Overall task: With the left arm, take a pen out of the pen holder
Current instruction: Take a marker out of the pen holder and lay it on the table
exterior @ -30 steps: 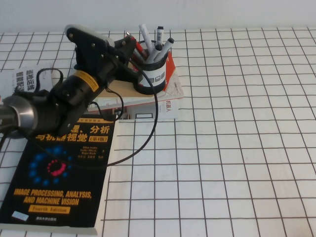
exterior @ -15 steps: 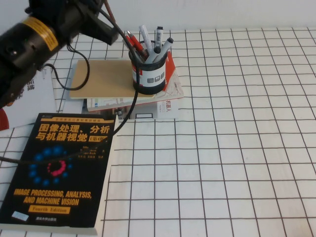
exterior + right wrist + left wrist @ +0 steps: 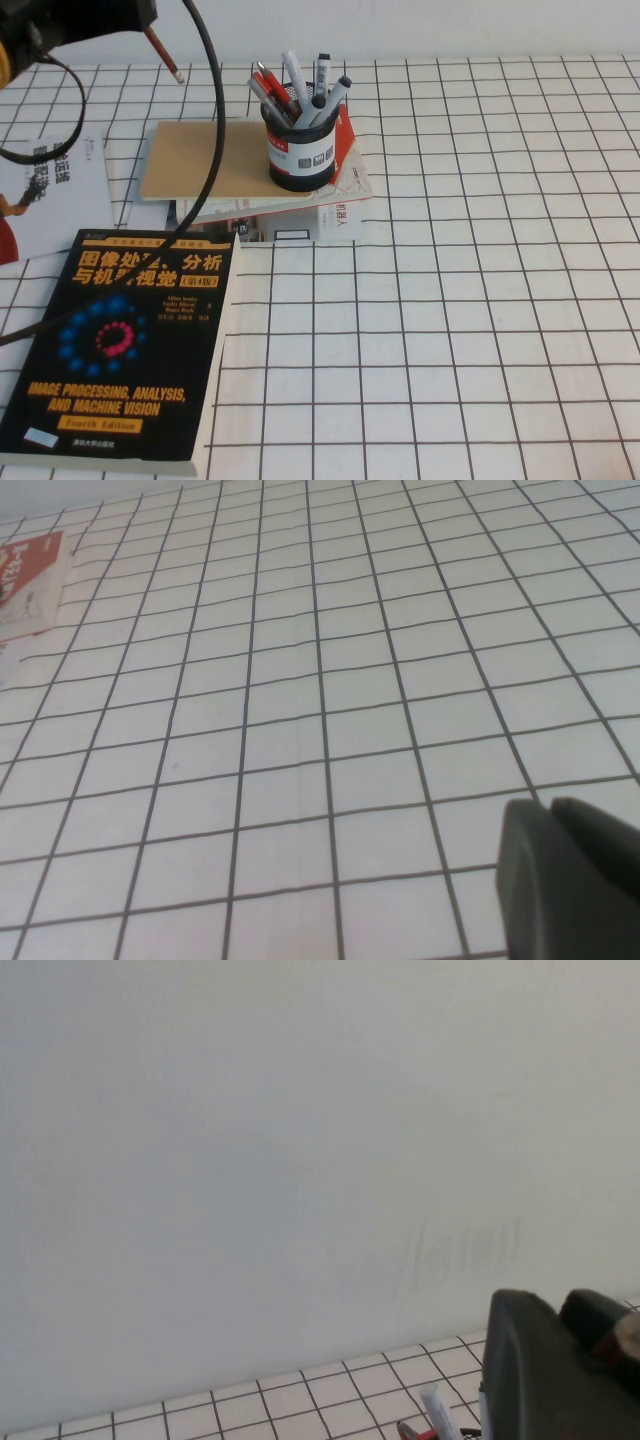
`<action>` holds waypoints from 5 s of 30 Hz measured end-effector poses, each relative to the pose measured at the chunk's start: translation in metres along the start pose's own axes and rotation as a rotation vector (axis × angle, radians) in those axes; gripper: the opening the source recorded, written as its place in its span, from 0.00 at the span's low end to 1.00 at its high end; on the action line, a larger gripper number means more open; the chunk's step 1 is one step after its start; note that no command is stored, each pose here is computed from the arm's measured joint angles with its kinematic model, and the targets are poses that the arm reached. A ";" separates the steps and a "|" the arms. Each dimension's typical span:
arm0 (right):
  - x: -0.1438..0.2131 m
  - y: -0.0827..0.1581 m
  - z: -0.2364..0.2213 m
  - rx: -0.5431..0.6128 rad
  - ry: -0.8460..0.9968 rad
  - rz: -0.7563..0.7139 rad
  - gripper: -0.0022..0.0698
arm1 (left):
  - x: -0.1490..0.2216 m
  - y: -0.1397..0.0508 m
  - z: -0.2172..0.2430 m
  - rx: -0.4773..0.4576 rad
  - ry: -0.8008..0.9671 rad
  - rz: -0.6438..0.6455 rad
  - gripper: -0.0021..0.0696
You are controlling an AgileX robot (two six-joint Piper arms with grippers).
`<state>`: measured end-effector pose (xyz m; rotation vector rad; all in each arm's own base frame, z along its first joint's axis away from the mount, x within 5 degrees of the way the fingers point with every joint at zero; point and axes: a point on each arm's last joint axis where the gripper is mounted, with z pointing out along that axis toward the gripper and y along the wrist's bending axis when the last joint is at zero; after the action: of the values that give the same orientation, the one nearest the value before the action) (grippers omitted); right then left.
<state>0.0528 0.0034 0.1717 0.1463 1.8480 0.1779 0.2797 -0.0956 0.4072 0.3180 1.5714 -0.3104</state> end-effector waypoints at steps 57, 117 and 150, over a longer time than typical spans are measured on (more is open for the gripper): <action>0.000 0.000 0.000 0.000 0.000 0.000 0.01 | 0.220 -0.017 0.117 0.040 1.125 -0.346 0.07; 0.000 0.000 0.000 0.000 0.000 0.000 0.01 | 0.085 -0.014 -0.107 -0.041 0.311 -0.024 0.03; 0.000 0.000 0.000 0.000 0.000 0.000 0.01 | 0.230 -0.003 -0.237 -0.319 0.156 0.024 0.03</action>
<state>0.0528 0.0034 0.1717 0.1463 1.8480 0.1779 0.0554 -0.0038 0.1832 0.1142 1.7390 -0.0140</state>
